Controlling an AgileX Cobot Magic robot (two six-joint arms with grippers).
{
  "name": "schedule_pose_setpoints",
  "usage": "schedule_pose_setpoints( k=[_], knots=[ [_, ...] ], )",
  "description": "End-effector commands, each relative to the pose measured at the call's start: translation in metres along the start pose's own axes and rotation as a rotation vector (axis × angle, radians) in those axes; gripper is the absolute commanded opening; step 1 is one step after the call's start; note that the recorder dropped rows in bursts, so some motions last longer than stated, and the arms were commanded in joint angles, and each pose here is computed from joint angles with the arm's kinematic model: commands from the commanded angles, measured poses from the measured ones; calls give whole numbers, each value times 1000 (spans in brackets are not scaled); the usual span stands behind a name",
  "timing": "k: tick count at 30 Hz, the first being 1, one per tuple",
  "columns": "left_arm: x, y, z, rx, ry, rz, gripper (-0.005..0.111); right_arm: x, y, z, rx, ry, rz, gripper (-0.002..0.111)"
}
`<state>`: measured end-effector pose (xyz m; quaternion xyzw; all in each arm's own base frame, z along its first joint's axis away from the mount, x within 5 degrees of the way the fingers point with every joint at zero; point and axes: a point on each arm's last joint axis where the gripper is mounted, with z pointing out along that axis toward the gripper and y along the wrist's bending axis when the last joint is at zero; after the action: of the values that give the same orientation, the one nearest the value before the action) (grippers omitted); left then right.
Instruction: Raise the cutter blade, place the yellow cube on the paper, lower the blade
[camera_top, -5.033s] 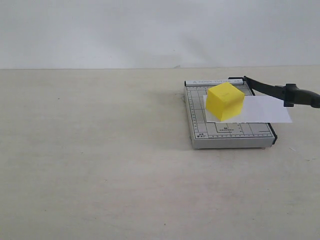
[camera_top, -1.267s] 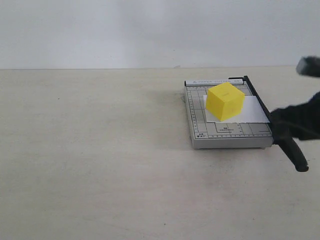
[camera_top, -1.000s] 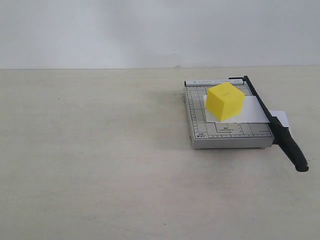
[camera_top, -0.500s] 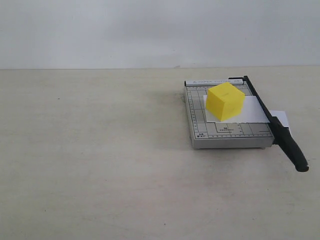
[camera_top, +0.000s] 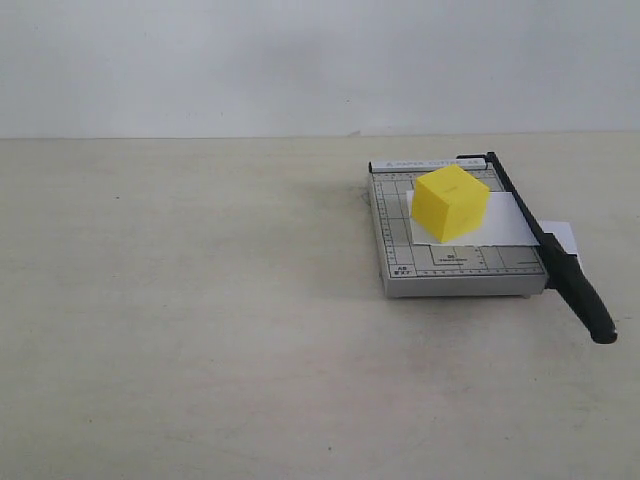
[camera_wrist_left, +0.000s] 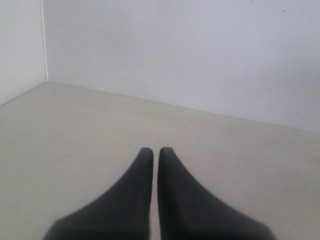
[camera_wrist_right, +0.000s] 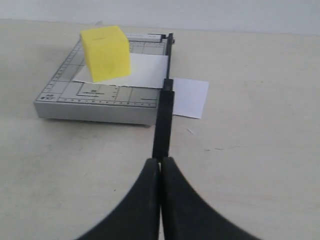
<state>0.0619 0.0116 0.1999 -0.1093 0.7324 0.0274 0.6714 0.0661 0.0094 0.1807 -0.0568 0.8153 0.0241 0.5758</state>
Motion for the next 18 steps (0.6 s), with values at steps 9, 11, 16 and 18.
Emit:
schedule_pose_setpoints(
  k=[9,11,16,18],
  knots=[
    [0,0,0,-1,-8,-20,4,2,-7,-13,96,-93,12,0],
    [0,0,0,-1,-7,-20,4,2,-7,-13,96,-93,12,0],
    [0,0,0,0,-9,-20,4,2,-6,-13,87,-103,36,0],
    [0,0,0,-1,-8,-20,4,2,-6,-13,87,-103,36,0]
  ],
)
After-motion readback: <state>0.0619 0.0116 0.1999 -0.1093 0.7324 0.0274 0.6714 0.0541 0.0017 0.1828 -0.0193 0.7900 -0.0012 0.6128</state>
